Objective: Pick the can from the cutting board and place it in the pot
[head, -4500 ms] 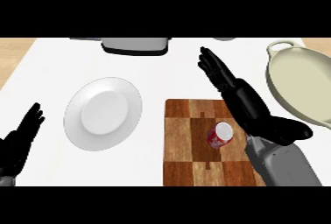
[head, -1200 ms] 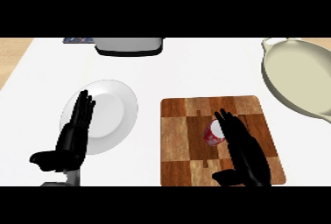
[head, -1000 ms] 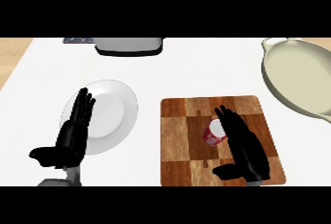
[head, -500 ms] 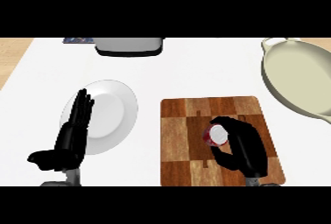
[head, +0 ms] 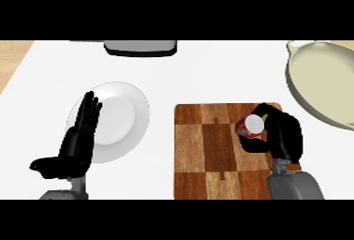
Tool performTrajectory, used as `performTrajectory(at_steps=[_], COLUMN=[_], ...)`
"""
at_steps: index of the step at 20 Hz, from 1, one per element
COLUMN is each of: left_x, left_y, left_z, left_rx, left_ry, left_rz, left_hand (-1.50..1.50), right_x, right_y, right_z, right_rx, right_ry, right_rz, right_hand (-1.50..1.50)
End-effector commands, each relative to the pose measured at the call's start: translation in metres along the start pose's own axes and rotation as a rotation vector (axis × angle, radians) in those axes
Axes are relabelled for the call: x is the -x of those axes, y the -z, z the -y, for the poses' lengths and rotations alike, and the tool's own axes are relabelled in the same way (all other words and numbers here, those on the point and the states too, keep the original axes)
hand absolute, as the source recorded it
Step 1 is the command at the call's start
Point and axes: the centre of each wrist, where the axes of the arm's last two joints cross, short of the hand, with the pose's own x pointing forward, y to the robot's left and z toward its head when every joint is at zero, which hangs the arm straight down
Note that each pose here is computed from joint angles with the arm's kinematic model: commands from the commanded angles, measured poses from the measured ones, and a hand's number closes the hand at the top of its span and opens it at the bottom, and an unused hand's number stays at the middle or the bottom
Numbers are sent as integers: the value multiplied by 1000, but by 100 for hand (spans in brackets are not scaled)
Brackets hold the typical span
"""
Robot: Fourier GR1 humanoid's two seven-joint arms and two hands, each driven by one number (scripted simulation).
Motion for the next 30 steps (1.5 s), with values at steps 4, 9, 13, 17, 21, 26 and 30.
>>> performTrajectory(at_steps=[4,9,13,17,21,26,30], left_x=[-7,-12,-16,-18,-19,-21,-16], left_y=[5,8,12,15,18,20,20], left_z=[5,18,25,40,41,40,43], left_rx=[24,84,131,172,181,188,173], left_ry=[-8,-18,-23,-36,-35,-25,-22], left_rz=[41,57,62,74,82,58,61], left_hand=[0,0,0,0,0,0,0], right_x=[45,49,42,39,40,35,40], right_y=[58,113,147,169,185,199,206], right_z=[35,97,141,166,192,201,206], right_rx=[125,335,490,563,628,679,687], right_ry=[-4,-75,-183,-294,-353,-402,-435], right_rz=[-574,-778,-899,-1026,-1143,-1247,-1308], right_hand=[150,150,150,150,150,150,150])
